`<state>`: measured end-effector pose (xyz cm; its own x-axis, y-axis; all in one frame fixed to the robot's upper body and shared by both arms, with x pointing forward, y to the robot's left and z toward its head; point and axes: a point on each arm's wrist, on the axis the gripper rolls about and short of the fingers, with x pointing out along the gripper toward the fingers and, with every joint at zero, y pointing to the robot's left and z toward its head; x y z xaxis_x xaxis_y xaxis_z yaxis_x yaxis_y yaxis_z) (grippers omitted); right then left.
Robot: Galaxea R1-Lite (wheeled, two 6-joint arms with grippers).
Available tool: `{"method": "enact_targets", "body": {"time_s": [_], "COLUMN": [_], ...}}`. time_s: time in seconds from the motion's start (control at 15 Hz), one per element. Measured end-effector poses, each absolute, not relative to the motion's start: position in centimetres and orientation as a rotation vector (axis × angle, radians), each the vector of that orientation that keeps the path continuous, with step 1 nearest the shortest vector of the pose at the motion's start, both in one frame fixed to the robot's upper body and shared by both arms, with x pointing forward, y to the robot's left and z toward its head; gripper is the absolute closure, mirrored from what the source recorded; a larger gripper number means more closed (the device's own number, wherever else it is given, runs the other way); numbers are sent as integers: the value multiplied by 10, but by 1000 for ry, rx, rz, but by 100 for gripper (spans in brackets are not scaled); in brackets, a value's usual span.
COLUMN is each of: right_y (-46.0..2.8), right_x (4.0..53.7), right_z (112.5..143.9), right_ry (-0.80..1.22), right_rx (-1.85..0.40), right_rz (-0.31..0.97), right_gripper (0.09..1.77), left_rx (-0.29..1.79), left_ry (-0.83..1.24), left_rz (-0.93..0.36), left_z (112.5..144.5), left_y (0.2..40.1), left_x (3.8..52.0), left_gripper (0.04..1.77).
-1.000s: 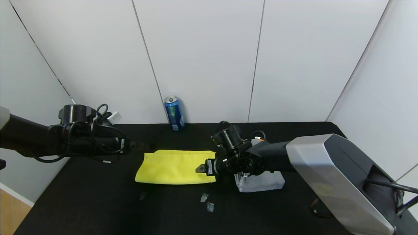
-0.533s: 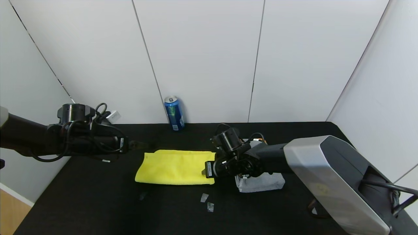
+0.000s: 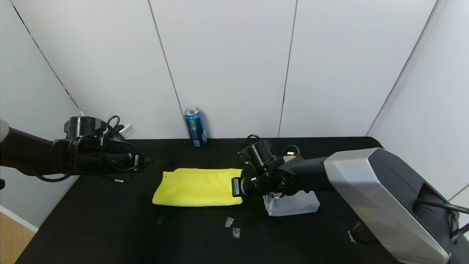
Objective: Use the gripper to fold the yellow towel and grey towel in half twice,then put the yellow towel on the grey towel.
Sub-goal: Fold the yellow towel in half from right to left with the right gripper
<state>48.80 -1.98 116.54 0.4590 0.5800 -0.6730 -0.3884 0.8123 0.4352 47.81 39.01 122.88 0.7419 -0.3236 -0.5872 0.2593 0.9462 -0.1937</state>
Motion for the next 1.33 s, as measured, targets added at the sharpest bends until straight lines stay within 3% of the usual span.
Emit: {"method": "enact_targets", "body": {"time_s": [0.73, 1.33], "right_y": [-84, -47], "right_x": [486, 475], "right_z": [1195, 1232], "right_ry": [925, 830], "right_rx": [232, 225], "right_rz": [510, 620], "right_gripper": [169, 169], "left_rx": [-102, -100], "left_ry": [659, 653], "left_rz": [-322, -321], "left_z": [1232, 1237], "left_y": [390, 389], "left_x": [476, 474], "left_gripper": [9, 9]}}
